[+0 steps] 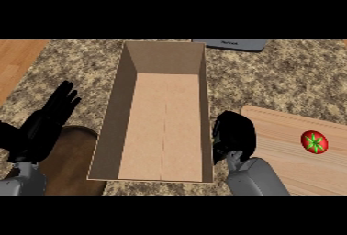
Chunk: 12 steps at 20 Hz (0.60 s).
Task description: Pick the squash from the cutting board and place it in the cardboard box
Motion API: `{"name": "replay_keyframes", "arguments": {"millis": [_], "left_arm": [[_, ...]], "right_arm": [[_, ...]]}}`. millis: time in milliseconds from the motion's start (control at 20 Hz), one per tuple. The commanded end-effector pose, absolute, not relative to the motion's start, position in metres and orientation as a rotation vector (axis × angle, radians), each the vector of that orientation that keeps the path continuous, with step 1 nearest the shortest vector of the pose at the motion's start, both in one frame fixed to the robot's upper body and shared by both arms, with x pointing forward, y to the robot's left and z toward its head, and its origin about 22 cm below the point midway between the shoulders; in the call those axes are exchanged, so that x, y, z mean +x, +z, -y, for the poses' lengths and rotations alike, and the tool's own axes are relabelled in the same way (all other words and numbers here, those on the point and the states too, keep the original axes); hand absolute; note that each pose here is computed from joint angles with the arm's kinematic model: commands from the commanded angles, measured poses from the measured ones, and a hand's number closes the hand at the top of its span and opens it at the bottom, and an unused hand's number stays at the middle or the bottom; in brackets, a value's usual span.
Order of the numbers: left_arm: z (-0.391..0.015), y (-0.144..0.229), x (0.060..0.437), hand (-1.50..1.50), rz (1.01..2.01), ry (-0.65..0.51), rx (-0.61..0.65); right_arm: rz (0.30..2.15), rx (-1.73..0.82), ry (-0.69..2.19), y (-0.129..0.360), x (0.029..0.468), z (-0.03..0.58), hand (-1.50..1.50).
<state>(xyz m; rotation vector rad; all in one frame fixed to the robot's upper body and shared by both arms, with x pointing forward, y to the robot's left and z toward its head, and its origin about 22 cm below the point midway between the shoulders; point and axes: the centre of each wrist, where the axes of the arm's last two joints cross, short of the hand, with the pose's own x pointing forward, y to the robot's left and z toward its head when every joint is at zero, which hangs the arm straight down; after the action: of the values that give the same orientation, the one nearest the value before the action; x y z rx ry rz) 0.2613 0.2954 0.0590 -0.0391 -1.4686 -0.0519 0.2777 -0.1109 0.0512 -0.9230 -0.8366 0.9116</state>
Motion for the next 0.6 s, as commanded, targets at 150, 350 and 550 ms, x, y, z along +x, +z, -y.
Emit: {"name": "replay_keyframes", "arguments": {"millis": [150, 350, 550], "left_arm": [[-0.28, 0.068, 0.277, 0.0, 1.479, -0.109, -0.079], [-0.276, 0.067, 0.28, 0.0, 1.468, -0.124, -0.086], [-0.27, 0.068, 0.282, 0.0, 1.465, -0.136, -0.103]], "right_arm": [[0.856, -1.034, 0.926, 0.074, 0.291, 0.042, 1.5], [0.925, -1.105, 0.894, 0.093, 0.299, 0.021, 1.5], [1.018, -1.176, 0.866, 0.121, 0.305, 0.0, 1.5]]}}
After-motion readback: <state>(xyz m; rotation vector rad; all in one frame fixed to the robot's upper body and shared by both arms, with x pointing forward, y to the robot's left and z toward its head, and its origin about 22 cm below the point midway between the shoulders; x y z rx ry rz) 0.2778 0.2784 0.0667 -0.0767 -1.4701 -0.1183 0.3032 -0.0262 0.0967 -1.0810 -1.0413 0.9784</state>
